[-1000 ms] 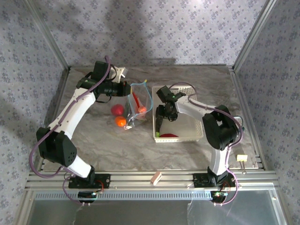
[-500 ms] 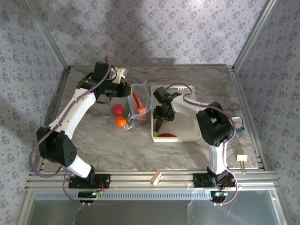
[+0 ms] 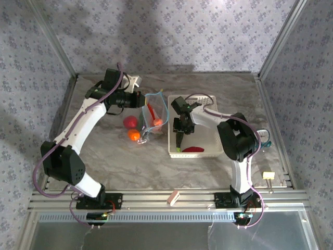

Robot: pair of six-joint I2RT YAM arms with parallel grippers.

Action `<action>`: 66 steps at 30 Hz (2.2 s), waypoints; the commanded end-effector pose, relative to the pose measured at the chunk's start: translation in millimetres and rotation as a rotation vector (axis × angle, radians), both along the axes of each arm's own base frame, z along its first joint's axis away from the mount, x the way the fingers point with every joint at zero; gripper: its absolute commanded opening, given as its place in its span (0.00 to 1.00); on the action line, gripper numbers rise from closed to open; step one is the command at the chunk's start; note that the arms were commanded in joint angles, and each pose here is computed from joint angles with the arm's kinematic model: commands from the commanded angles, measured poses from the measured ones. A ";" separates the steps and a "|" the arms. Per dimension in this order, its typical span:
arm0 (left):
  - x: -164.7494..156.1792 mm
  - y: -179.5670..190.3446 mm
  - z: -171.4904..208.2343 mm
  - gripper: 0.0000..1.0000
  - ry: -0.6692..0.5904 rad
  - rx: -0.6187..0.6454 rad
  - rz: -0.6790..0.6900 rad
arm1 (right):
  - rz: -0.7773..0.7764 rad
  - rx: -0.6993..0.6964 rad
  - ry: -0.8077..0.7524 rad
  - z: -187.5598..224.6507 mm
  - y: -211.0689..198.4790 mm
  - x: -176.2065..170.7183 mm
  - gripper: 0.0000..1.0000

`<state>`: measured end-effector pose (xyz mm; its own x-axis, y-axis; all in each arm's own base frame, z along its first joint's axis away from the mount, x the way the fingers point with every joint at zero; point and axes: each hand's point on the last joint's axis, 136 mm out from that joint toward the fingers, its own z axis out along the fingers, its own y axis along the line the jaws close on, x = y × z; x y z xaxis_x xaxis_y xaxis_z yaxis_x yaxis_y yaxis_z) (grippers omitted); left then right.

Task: Place the food in the zip-top bag and seal the zipper

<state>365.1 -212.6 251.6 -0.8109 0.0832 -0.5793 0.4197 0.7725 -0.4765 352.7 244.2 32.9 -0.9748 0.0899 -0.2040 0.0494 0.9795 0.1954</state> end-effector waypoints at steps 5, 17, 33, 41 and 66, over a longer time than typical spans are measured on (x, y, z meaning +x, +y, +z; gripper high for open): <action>-3.9 1.3 10.1 0.10 -0.022 -0.008 -0.018 | -0.036 0.015 -0.174 65.6 -18.5 25.8 0.33; -2.6 0.5 -0.5 0.09 0.007 0.011 -0.021 | 0.010 0.028 -0.778 269.4 -11.5 52.9 0.32; -3.8 -8.3 5.5 0.10 0.022 -0.040 -0.040 | 0.147 0.071 -1.159 301.7 94.4 34.5 0.32; -3.4 -8.0 12.1 0.10 0.014 -0.046 -0.036 | 0.138 0.001 -1.135 249.8 114.7 30.4 0.34; -5.9 -2.3 26.6 0.10 -0.024 -0.044 -0.027 | 0.299 0.007 -0.849 272.0 55.0 1.6 0.55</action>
<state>363.1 -214.8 250.2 -0.8283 0.0847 -0.5539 0.4143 0.7581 -0.5037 366.4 324.9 253.7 -0.4520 -0.1257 -0.8831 -0.3185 0.9475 0.0281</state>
